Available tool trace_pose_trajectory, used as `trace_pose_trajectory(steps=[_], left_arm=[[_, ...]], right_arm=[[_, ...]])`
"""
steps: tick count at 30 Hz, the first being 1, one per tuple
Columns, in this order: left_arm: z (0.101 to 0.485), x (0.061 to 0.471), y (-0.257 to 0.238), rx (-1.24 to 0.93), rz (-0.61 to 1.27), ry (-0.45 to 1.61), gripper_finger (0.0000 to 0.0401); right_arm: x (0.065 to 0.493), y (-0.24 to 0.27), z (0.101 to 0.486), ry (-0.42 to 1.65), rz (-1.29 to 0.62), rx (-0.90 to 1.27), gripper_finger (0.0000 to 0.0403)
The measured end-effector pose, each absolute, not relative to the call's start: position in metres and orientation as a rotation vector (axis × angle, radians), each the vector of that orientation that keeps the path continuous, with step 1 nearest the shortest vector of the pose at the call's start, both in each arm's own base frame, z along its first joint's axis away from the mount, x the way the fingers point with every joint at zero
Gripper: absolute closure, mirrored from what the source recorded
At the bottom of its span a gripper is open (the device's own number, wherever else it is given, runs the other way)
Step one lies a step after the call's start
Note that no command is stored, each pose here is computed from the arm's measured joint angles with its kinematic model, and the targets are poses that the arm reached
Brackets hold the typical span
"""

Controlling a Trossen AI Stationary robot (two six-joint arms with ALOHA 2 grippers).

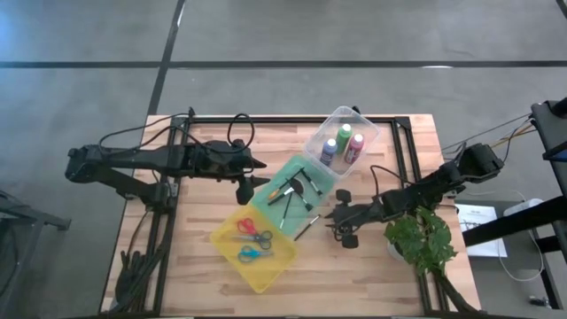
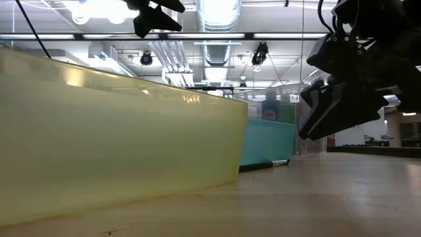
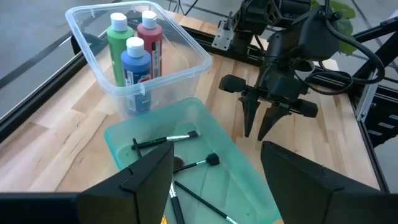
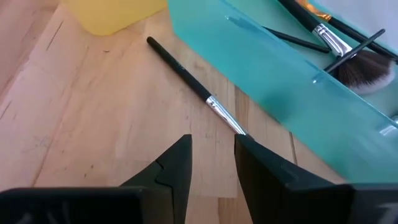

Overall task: Pick & Place Paint Supplies
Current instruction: Put the black eyeshadow brush into the green bin

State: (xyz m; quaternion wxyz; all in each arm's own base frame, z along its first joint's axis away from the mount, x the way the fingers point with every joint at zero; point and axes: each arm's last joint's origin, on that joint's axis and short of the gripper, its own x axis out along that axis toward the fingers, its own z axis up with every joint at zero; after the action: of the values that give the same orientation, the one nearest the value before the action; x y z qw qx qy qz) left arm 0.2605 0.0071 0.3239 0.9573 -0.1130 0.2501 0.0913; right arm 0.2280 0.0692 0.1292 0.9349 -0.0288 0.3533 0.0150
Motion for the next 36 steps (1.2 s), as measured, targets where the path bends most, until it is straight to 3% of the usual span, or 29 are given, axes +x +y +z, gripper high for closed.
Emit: trace_pose_trajectory(steps=[12, 18, 28, 31, 36], left_arm=[[0.3239, 0.2605, 0.0054, -0.228, 0.179, 0.508, 0.0209], [0.3239, 0.2605, 0.0054, -0.228, 0.179, 0.508, 0.0216], [0.3246, 0.2609, 0.0044, -0.234, 0.175, 0.5, 0.0216], [0.3248, 0.2611, 0.0032, -0.233, 0.17, 0.498, 0.0217], [0.3249, 0.2611, 0.0026, -0.233, 0.168, 0.498, 0.0217]], right_arm=[[0.228, 0.0691, 0.1288, 0.716, -0.007, 0.037, 0.0289], [0.2279, 0.069, 0.1288, 0.716, -0.028, 0.084, 0.0285], [0.228, 0.0694, 0.1288, 0.72, -0.027, 0.1, 0.0186], [0.2288, 0.0697, 0.1297, 0.717, -0.025, 0.099, 0.0191], [0.2293, 0.0701, 0.1303, 0.715, -0.023, 0.099, 0.0242]])
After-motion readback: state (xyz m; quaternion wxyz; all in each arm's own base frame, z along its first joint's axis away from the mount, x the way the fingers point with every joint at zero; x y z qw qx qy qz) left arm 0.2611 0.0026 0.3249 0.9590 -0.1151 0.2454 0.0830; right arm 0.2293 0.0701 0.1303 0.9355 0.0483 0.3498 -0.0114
